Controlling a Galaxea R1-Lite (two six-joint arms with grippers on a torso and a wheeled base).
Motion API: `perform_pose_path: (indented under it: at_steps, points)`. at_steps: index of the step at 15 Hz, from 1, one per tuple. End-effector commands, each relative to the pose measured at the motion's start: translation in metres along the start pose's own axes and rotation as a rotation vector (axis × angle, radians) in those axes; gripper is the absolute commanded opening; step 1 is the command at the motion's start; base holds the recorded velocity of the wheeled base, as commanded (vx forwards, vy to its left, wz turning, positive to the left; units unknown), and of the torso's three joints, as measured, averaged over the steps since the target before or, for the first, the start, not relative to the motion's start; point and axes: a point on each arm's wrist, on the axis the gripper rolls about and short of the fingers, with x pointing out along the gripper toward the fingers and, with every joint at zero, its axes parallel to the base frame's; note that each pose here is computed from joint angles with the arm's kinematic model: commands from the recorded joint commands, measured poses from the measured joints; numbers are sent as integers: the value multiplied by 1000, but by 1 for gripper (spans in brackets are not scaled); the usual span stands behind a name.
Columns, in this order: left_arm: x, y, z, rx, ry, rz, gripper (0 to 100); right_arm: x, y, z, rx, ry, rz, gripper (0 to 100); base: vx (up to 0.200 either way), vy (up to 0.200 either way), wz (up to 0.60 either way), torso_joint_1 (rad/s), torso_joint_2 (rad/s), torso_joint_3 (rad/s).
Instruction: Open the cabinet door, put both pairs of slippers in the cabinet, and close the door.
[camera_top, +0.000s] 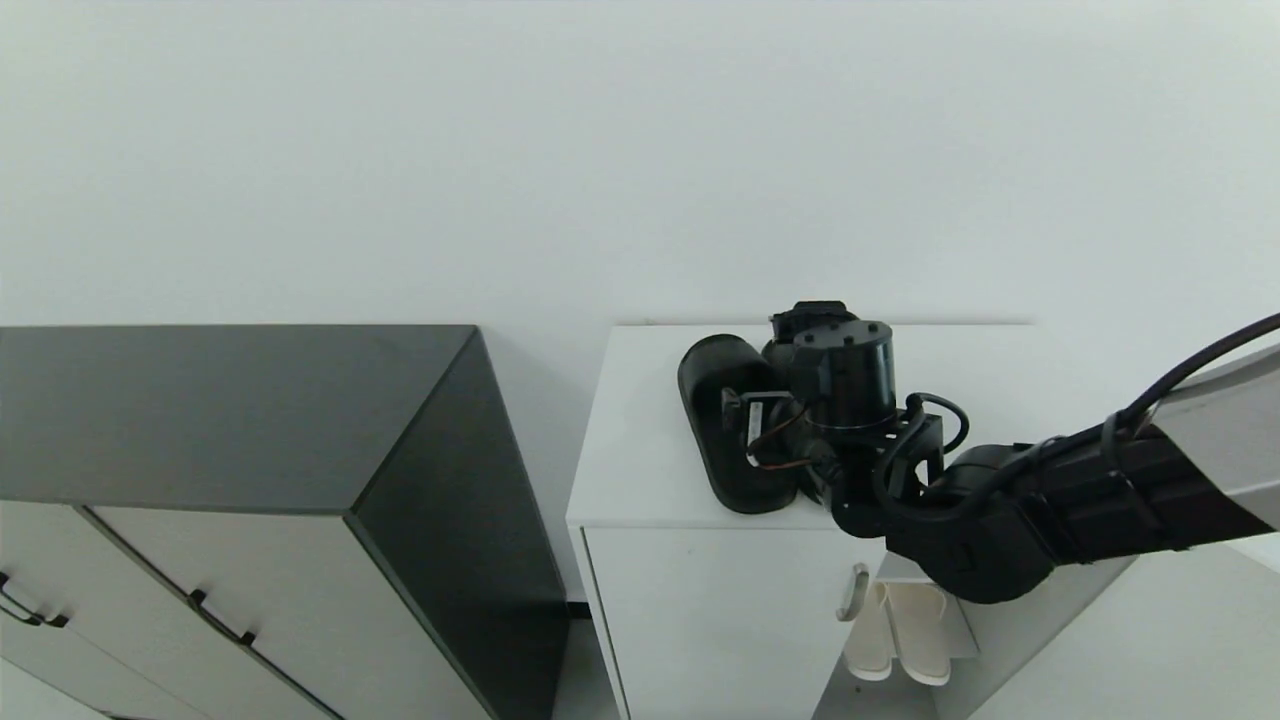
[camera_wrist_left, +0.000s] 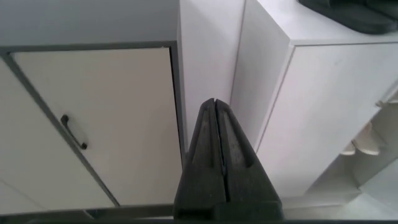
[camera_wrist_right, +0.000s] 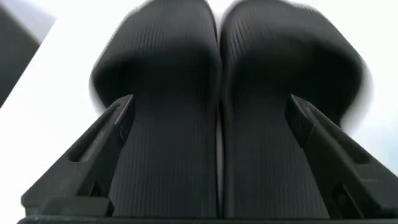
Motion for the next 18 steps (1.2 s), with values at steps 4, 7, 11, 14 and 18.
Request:
perform_pose_path:
  at_steps: [4, 7, 11, 14, 18]
  points:
    - [0, 0, 0, -2, 1, 0, 0, 27, 3, -25, -50, -37, -13, 100, 0, 0, 0, 0, 0, 0]
    - [0, 0, 0, -2, 1, 0, 0, 42, 0, -25, -56, -62, -31, 100, 0, 0, 0, 0, 0, 0]
    - [0, 0, 0, -2, 1, 2, 0, 58, 0, -22, -50, -84, -43, 100, 0, 0, 0, 0, 0, 0]
    - [0, 0, 0, -3, 1, 2, 0, 63, 1, -20, -55, -92, -46, 0, 0, 0, 0, 0, 0, 0]
    - [0, 0, 0, -3, 1, 0, 0, 62, 2, -20, -57, -94, -46, 0, 0, 0, 0, 0, 0, 0]
